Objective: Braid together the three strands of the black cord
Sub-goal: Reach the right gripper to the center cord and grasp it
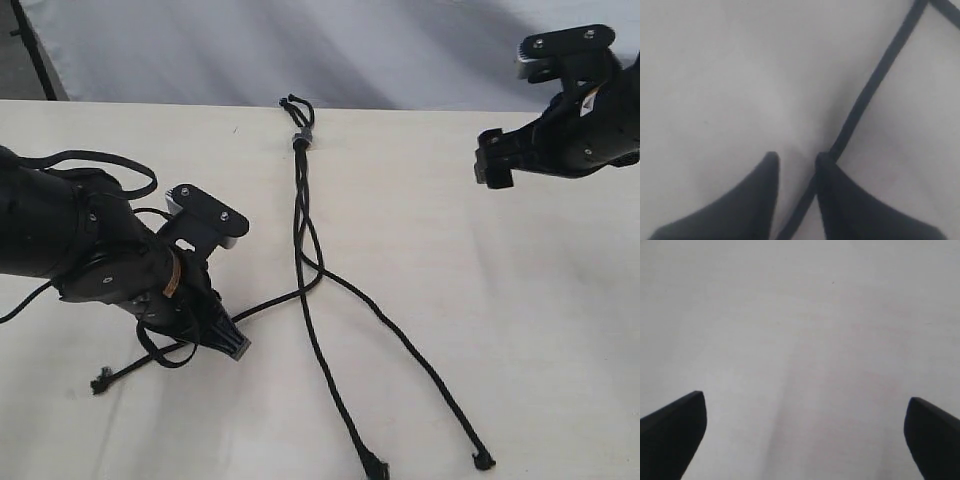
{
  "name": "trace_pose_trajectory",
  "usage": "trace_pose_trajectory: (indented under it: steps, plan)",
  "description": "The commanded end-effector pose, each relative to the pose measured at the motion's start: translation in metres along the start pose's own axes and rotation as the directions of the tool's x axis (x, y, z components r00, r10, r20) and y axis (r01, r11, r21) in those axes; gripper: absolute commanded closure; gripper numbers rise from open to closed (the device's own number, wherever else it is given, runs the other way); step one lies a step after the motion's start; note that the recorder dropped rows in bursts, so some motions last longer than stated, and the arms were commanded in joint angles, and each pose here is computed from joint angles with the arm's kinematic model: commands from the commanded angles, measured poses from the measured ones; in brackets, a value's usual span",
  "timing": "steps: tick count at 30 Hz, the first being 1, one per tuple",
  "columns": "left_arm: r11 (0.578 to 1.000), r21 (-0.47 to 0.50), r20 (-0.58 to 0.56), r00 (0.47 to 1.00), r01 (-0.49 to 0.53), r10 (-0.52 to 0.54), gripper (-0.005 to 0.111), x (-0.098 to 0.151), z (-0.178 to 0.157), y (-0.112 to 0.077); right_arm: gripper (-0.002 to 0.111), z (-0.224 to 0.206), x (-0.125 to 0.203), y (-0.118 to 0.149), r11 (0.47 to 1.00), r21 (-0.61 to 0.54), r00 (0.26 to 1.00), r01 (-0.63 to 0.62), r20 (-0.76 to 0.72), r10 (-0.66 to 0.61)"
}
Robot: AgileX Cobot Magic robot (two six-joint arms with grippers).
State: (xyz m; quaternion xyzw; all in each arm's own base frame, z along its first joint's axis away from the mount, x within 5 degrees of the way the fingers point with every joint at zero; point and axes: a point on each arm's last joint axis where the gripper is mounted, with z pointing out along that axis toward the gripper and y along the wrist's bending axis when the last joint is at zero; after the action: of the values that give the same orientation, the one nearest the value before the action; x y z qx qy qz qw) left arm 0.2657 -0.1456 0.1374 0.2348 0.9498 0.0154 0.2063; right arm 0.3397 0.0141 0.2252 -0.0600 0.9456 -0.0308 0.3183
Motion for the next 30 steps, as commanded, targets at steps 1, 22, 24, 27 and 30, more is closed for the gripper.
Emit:
trace_pose_trajectory:
  steps: [1,22,24,27,30]
  plan:
    - [1.0,-0.004,-0.015,1.0,0.01,-0.01,0.051,0.003,0.001,0.0,0.004,-0.004,0.003,0.035,0.992,-0.067,0.993,0.106,-0.049,-0.11]
    - [0.938,-0.19,0.365,0.908,0.29,-0.207,0.105,-0.028,-0.137,0.096,0.004,-0.001,0.094,0.228,0.749,-0.421,0.739,0.512,-0.23,-0.634]
    - [0.938,-0.19,0.365,0.908,0.29,-0.207,0.105,-0.028,-0.137,0.096,0.004,0.009,0.101,0.231,0.76,-0.423,0.736,0.493,-0.263,-0.624]
    - [0.938,-0.19,0.365,0.908,0.29,-0.207,0.105,-0.028,-0.137,0.096,0.004,0.021,0.109,0.233,0.764,-0.421,0.721,0.489,-0.297,-0.625]
    - [0.938,-0.19,0.365,0.908,0.29,-0.207,0.105,-0.028,-0.137,0.096,0.017,0.028,0.114,0.234,0.771,-0.418,0.719,0.48,-0.316,-0.619]
